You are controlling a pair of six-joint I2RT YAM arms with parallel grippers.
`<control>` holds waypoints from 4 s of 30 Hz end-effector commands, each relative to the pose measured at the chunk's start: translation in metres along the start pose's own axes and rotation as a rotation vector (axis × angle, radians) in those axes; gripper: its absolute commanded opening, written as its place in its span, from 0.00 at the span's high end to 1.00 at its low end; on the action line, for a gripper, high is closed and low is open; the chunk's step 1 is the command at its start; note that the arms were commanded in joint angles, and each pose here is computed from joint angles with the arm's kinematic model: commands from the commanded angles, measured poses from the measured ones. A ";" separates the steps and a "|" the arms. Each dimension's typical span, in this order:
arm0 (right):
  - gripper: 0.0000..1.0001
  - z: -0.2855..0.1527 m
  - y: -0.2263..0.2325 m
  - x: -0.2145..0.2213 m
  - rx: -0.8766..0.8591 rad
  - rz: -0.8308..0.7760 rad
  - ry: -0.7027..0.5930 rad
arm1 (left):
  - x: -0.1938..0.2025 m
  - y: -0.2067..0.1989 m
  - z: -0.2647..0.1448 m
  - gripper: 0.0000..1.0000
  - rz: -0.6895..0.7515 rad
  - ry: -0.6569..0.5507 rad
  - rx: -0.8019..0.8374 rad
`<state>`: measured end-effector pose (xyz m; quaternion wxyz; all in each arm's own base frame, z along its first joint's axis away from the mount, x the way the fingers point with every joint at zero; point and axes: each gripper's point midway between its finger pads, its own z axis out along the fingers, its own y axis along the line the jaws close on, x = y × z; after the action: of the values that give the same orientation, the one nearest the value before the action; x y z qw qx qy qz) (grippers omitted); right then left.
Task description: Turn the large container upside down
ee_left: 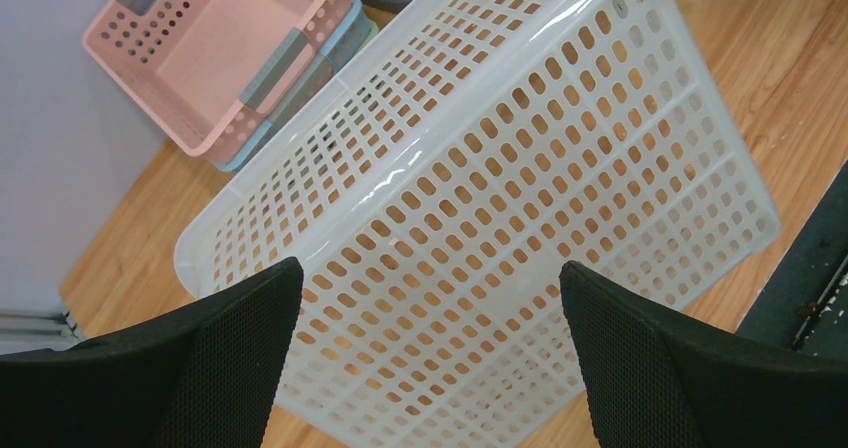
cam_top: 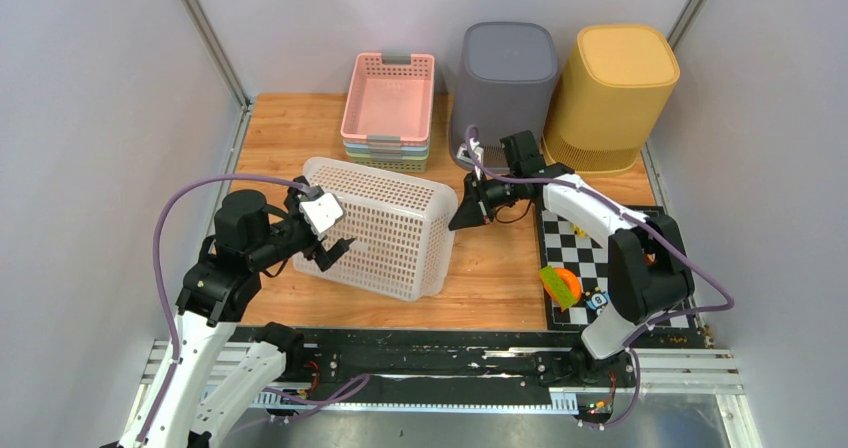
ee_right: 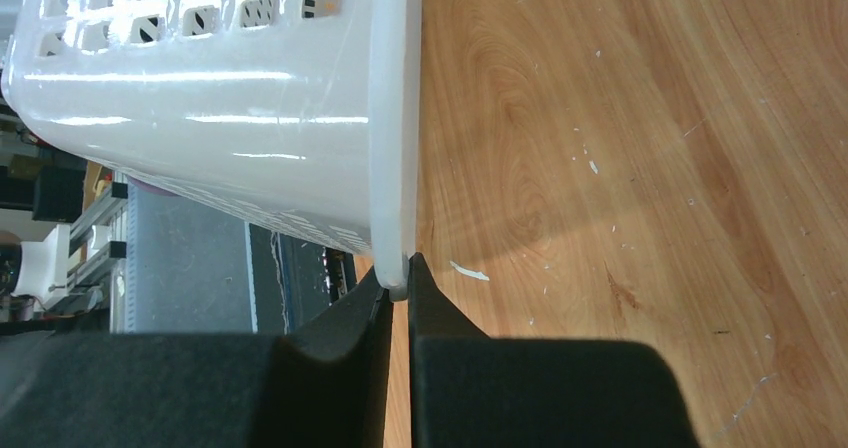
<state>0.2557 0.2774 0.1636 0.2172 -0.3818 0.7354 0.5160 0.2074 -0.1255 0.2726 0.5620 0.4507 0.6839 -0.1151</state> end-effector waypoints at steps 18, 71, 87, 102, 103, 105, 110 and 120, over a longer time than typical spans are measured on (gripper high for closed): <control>0.98 0.016 -0.029 0.010 -0.003 0.283 0.042 | 0.001 0.000 0.004 0.00 -0.001 -0.009 0.002; 0.81 0.028 -0.103 0.068 0.101 0.545 0.061 | 0.003 0.001 0.004 0.00 0.003 -0.003 0.000; 0.73 0.025 -0.109 0.070 0.132 0.548 0.063 | 0.003 0.001 0.003 0.00 0.004 -0.006 -0.001; 0.72 0.022 -0.111 0.070 0.150 0.534 0.063 | 0.003 0.000 0.003 0.00 0.006 -0.006 -0.002; 0.72 0.021 -0.111 0.069 0.151 0.530 0.063 | 0.003 0.000 0.003 0.00 0.006 -0.005 -0.002; 0.72 0.020 -0.111 0.066 0.159 0.514 0.058 | 0.004 0.000 0.003 0.00 0.005 -0.004 -0.002; 0.71 0.014 -0.107 0.057 0.177 0.468 0.042 | 0.006 -0.001 0.004 0.00 0.012 0.001 0.003; 0.68 0.005 -0.096 0.039 0.174 0.400 0.004 | 0.008 -0.002 0.005 0.00 0.021 0.005 0.010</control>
<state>0.3054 0.2588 0.0665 0.1233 -0.2023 0.8425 0.4839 0.2087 -0.1254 0.2653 0.5572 0.4572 0.6841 -0.1121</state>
